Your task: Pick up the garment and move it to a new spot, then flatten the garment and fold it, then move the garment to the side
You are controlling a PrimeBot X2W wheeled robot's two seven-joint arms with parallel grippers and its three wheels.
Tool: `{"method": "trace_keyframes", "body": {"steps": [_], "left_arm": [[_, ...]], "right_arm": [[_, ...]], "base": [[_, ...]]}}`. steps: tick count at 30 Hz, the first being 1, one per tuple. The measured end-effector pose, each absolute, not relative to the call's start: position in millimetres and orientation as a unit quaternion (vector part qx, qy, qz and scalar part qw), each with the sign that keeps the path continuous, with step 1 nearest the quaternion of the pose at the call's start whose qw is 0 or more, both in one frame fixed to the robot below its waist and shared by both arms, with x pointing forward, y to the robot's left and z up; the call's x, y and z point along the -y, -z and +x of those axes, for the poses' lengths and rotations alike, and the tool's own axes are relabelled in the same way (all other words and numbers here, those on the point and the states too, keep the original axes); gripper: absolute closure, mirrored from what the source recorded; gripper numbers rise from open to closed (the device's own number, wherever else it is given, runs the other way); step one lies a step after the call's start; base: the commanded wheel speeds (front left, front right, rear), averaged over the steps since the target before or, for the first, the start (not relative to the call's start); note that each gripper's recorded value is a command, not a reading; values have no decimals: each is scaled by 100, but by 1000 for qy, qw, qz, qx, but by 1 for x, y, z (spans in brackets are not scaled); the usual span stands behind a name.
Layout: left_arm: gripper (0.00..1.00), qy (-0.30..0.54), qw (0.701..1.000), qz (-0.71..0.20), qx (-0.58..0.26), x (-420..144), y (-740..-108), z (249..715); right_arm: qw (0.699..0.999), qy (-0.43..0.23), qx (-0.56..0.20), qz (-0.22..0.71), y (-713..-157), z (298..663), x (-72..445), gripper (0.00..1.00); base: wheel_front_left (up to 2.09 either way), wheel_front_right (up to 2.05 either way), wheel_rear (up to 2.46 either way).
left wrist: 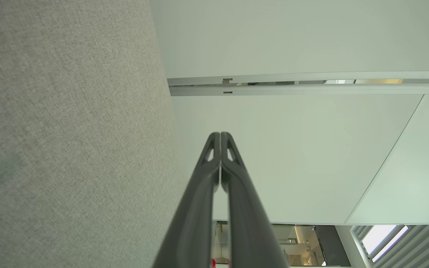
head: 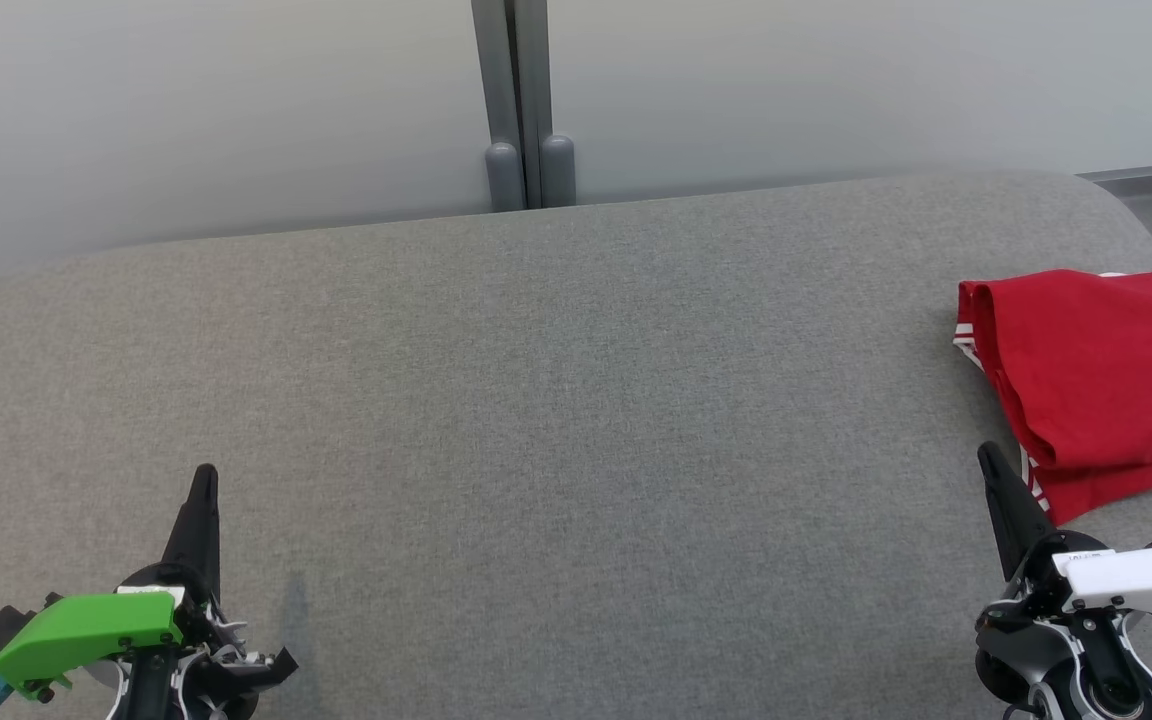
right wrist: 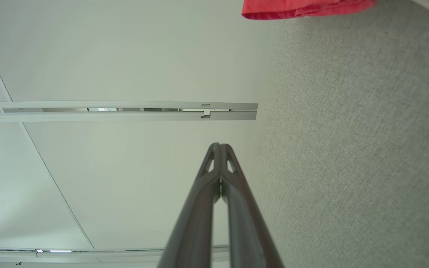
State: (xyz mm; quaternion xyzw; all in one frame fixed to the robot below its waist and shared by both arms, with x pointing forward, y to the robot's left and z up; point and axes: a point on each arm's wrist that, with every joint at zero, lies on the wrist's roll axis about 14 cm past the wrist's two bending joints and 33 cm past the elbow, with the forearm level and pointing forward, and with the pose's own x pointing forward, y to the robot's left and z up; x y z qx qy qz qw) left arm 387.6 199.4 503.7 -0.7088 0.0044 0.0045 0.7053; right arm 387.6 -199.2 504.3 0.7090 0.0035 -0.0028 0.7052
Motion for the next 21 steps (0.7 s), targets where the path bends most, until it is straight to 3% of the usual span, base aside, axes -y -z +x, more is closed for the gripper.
{"method": "trace_keyframes", "body": {"steps": [21], "left_arm": [[100, -5, 705, -709, -4, -199, -504, 388]], "right_arm": [[705, 3, -4, 709, -504, 388, 199, 100]], "base": [[0, 0, 0]]}}
